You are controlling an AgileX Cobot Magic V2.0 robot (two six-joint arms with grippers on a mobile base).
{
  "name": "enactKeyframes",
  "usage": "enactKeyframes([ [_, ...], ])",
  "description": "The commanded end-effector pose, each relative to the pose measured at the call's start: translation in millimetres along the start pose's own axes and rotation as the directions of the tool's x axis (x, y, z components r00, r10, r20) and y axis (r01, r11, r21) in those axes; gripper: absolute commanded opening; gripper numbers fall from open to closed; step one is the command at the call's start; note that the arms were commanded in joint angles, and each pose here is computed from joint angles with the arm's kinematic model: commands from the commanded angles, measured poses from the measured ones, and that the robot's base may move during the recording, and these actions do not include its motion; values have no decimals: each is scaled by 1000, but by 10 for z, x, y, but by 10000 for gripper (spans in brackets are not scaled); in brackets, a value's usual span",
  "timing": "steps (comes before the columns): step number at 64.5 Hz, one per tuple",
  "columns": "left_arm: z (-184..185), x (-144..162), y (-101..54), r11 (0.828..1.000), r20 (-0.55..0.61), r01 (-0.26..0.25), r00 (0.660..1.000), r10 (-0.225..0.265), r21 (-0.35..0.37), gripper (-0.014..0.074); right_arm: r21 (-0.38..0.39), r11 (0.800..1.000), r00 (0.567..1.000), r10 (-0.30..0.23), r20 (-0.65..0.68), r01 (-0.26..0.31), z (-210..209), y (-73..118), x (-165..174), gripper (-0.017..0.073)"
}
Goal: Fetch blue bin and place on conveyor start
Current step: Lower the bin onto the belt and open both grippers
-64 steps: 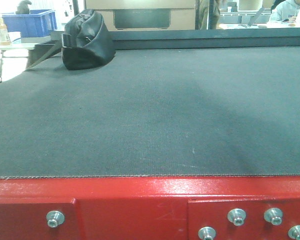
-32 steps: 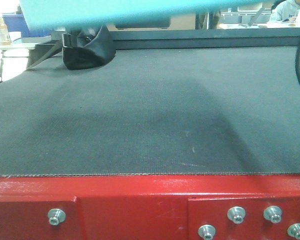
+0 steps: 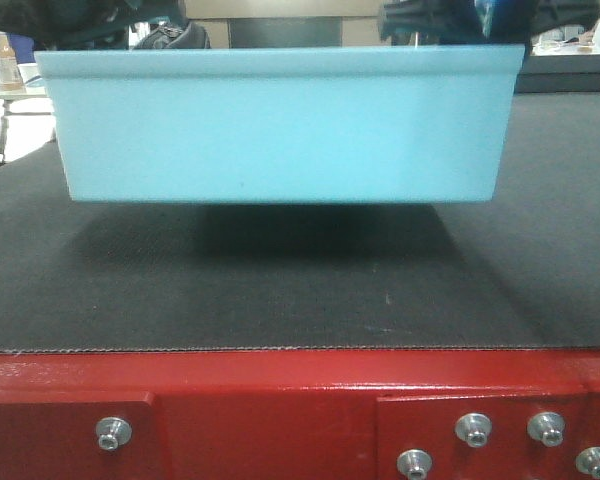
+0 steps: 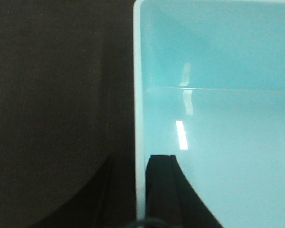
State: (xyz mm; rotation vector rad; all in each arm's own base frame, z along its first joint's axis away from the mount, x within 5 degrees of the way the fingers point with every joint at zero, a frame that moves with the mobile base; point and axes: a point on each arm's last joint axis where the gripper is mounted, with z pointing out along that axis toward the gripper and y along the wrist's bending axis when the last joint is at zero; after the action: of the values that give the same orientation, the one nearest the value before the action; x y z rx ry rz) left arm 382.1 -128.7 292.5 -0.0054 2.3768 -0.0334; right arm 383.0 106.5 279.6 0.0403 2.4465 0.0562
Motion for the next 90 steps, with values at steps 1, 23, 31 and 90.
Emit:
enactKeyframes([
  [1, 46, -30, -137, 997, 53, 13, 998, -18, 77, -111, -74, 997, 996, 11, 90, -4, -12, 90, -66, -163],
  [23, 164, 21, -149, 998, 27, 2, 1000, -3, 65, -111, -42, 999, 999, 21, 35, -20, 199, 15, -5, -163],
  [31, 164, 29, -144, 998, 20, 2, 1000, -3, 59, 1, -35, 999, 999, 22, 25, -21, 190, 11, -7, -59],
  [90, -729, -206, 171, 999, 102, 39, 994, -42, 37, -108, -24, 998, 988, 61, 144, -58, -856, -187, -254, -138],
])
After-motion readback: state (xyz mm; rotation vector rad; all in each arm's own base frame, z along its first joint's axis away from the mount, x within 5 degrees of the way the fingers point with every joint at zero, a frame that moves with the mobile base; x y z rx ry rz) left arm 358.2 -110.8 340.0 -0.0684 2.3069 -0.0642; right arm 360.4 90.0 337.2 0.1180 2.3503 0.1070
